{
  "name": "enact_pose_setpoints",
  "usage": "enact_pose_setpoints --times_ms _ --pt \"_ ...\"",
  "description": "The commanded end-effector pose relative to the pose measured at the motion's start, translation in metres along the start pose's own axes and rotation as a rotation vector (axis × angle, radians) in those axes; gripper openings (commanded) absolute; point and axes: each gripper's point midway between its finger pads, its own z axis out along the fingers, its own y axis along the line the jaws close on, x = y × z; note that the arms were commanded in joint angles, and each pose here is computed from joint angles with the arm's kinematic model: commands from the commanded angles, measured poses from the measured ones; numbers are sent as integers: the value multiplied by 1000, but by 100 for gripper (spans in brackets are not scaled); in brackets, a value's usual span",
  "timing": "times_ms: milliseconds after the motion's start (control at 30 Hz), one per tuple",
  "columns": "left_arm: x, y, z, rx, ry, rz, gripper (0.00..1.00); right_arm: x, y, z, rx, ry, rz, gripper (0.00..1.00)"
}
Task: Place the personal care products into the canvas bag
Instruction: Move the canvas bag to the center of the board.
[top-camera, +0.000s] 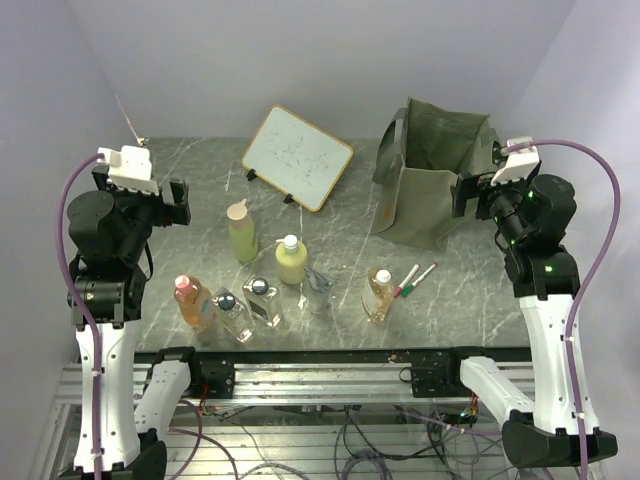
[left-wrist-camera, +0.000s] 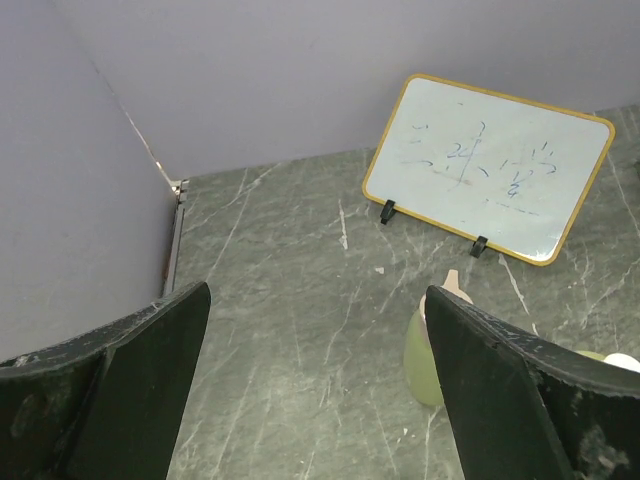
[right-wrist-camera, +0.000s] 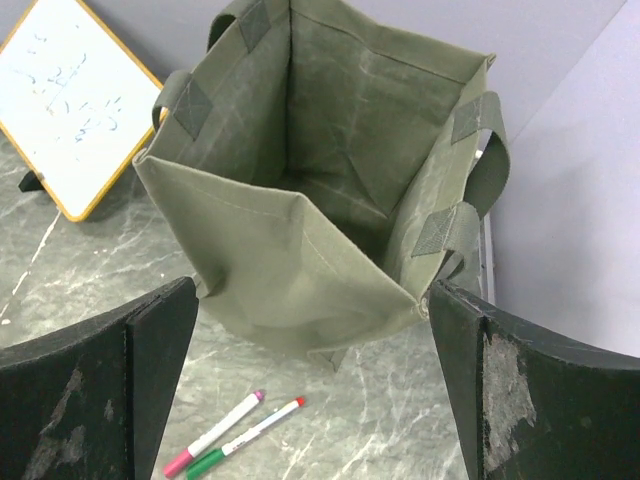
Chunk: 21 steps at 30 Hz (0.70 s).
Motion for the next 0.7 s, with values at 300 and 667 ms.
enact_pose_setpoints --times_ms 300,667 --pt "9 -4 7 24 17 1 99 -13 0 -14 -25 -15 -48 100" --pt "25 -20 18 117 33 28 99 -35 12 14 -135 -24 -65 100"
